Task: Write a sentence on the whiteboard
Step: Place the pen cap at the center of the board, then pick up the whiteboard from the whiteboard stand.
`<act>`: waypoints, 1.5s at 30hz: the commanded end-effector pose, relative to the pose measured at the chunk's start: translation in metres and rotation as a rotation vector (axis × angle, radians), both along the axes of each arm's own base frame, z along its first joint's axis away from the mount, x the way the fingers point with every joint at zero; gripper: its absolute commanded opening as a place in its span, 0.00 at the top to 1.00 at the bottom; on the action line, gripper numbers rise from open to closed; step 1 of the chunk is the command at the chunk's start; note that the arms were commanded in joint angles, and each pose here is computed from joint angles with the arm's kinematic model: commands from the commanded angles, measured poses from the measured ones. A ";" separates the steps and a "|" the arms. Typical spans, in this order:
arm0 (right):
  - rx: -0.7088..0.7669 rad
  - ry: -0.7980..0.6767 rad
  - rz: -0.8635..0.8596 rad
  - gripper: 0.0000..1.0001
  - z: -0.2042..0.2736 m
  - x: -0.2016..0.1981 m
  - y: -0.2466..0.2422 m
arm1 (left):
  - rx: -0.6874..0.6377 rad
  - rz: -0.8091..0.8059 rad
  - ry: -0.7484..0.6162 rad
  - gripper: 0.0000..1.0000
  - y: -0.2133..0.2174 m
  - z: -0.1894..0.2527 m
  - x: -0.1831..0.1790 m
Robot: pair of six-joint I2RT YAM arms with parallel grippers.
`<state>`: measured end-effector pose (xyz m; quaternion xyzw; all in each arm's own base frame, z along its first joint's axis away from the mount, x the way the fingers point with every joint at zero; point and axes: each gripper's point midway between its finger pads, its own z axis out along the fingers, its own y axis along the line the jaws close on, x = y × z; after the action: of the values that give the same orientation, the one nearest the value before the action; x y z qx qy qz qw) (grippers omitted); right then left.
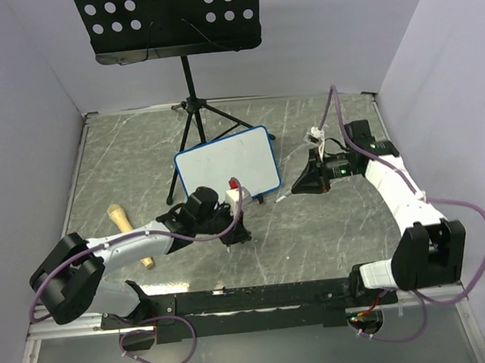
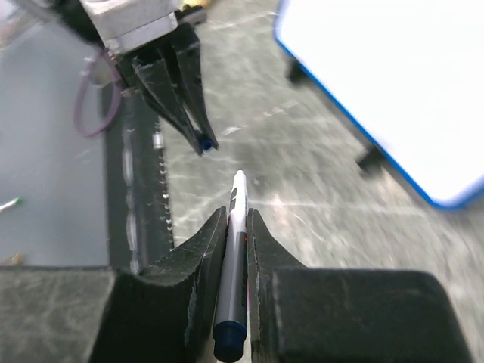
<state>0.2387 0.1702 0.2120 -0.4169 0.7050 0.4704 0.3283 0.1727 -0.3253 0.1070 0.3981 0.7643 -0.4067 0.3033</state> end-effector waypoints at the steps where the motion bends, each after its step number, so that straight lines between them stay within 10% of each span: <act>1: -0.002 -0.138 -0.160 1.00 0.015 0.029 -0.010 | -0.036 0.189 0.065 0.99 0.005 -0.015 0.012; 13: 0.044 -0.121 -0.220 1.00 0.019 0.024 -0.021 | 0.151 0.458 0.075 0.94 0.003 -0.072 0.031; 16: 0.053 -0.120 -0.220 1.00 0.019 0.023 -0.023 | 0.230 0.548 0.038 0.69 0.011 -0.080 0.039; 19: 0.059 -0.117 -0.213 1.00 0.020 0.021 -0.023 | 0.243 0.574 0.020 0.64 0.011 -0.079 0.041; 27: 0.070 -0.134 -0.210 1.00 0.025 0.017 -0.024 | 0.135 0.624 -0.041 0.52 0.010 -0.015 0.049; 33: 0.068 -0.162 -0.207 1.00 0.027 0.013 -0.026 | -0.097 0.767 -0.221 0.01 0.047 0.097 0.064; 45: 0.084 -0.160 -0.185 1.00 0.027 0.009 -0.024 | -0.292 0.900 -0.173 0.03 0.176 0.162 0.118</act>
<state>0.2519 0.1449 0.2350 -0.3583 0.7088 0.4276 0.4317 0.2904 -0.1530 0.2757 -0.0153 0.7499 -0.2631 0.6068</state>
